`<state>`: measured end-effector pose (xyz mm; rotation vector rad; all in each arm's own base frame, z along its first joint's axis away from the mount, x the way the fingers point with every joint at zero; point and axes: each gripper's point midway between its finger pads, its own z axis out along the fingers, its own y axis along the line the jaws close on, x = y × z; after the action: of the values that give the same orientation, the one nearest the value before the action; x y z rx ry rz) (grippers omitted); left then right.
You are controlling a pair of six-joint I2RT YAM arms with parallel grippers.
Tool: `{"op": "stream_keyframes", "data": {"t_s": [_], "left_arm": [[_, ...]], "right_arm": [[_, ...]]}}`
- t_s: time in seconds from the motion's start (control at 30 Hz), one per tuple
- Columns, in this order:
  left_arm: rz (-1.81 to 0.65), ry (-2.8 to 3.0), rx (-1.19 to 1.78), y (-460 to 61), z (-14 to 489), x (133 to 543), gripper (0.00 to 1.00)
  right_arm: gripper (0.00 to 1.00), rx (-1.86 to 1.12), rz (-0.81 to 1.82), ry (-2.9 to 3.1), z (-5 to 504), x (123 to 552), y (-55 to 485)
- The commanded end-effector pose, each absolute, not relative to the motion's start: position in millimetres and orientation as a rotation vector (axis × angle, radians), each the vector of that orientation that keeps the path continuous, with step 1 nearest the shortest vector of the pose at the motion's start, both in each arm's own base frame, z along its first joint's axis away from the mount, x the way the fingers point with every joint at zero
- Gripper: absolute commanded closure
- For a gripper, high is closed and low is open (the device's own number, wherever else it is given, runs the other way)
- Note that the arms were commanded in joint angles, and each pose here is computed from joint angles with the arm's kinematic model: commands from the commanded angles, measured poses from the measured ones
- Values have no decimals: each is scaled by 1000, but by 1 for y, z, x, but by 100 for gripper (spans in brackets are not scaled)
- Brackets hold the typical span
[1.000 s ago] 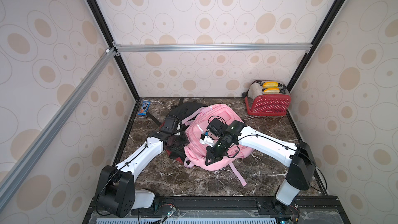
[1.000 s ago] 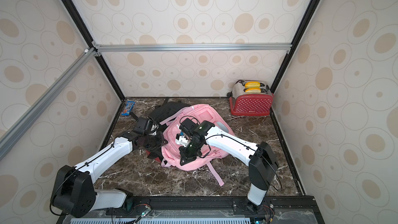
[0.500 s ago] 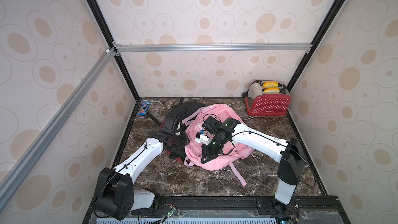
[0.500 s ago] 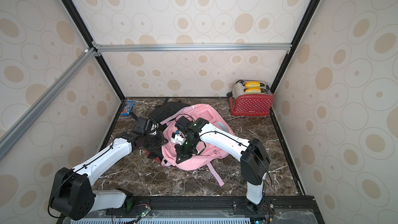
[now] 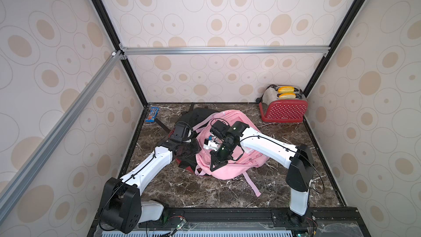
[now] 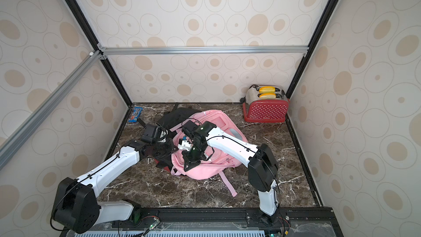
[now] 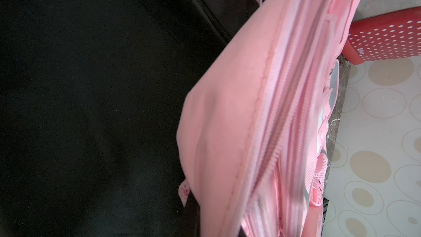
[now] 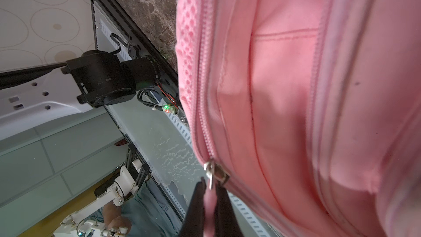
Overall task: Zip up the backpack
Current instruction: Zip the zipper on the backpack.
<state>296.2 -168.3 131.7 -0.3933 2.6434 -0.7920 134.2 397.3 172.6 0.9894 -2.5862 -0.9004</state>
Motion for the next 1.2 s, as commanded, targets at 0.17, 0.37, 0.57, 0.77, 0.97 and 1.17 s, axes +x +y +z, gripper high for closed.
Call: {"op": "stream_keyframes", "data": {"t_s": [0.17, 0.37, 0.57, 0.77, 0.97, 1.17], "left_arm": [[-943, 2555, -317, -190, 160, 297, 100], [-943, 2553, -316, -190, 161, 296, 100], [-937, 2561, -317, -190, 158, 297, 100], [-937, 2559, -314, -191, 160, 298, 100], [-929, 2563, -316, -190, 160, 299, 100], [-929, 2568, -320, -191, 159, 300, 100]], "right_arm": [[100, 1127, -1141, -2569, 202, 156, 436], [100, 1145, -1121, -2576, 197, 162, 442], [100, 1246, -974, -2661, 189, 169, 422], [91, 1312, -848, -2730, 173, 169, 394], [80, 1305, -878, -2772, 170, 168, 388], [79, 1312, -912, -2779, 174, 168, 390]]}}
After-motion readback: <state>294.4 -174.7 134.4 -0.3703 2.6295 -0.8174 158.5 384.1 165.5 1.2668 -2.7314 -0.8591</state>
